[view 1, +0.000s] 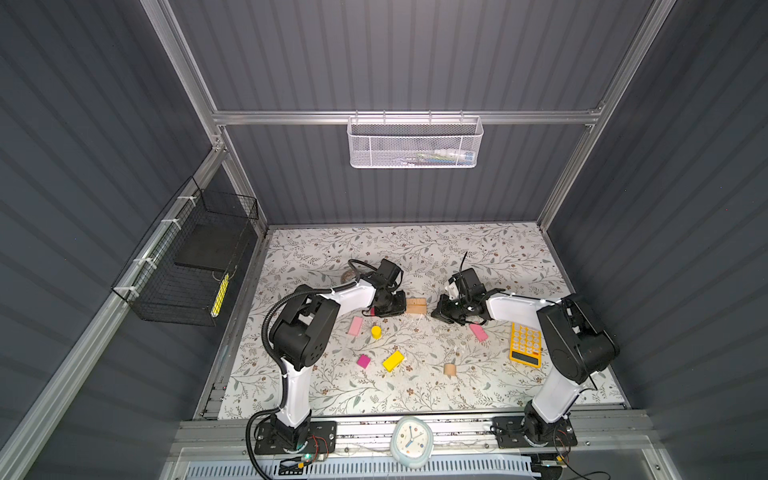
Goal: Build the wood block tower
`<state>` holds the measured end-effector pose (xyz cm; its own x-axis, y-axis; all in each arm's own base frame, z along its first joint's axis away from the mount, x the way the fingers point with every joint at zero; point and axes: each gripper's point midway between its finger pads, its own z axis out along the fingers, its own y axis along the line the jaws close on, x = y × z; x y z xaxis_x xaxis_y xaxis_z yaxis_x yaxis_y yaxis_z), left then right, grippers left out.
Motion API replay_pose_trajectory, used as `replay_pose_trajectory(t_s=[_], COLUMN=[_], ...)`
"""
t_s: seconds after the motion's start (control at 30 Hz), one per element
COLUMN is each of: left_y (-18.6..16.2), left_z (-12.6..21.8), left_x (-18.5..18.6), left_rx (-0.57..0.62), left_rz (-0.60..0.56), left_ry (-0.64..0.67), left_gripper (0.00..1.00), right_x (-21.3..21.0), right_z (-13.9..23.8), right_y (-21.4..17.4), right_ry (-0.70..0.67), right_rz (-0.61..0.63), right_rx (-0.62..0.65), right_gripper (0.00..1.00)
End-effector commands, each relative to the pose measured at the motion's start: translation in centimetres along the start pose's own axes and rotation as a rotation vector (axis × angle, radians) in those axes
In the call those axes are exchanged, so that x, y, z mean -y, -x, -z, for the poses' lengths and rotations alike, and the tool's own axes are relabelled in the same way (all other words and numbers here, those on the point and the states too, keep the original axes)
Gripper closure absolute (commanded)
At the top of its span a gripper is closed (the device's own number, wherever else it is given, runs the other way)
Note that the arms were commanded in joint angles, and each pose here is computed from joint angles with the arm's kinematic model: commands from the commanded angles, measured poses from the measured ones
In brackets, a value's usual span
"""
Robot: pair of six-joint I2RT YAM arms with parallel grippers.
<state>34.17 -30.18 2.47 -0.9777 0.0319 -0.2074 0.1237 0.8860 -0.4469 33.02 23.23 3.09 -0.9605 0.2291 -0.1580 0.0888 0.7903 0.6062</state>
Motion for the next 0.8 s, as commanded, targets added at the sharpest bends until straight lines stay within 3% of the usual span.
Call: replay_pose_trajectory(t_s=[0.0, 0.77], left_y=[-2.1, -1.6], left_z=[-0.6, 0.5], left_x=[-1.6, -3.3], left_rx=[-0.065, -0.045], left_rz=[0.035, 0.022], left_ry=[0.044, 0.166], left_gripper=[0.9, 0.88], right_x=[-0.9, -0.3], right_z=[-0.3, -1.4], right_y=[0.6, 1.2], right_ry=[0.02, -0.012], right_rz=[0.018, 0.011], right_rx=[0.002, 0.002], right_gripper=[1.0, 1.0])
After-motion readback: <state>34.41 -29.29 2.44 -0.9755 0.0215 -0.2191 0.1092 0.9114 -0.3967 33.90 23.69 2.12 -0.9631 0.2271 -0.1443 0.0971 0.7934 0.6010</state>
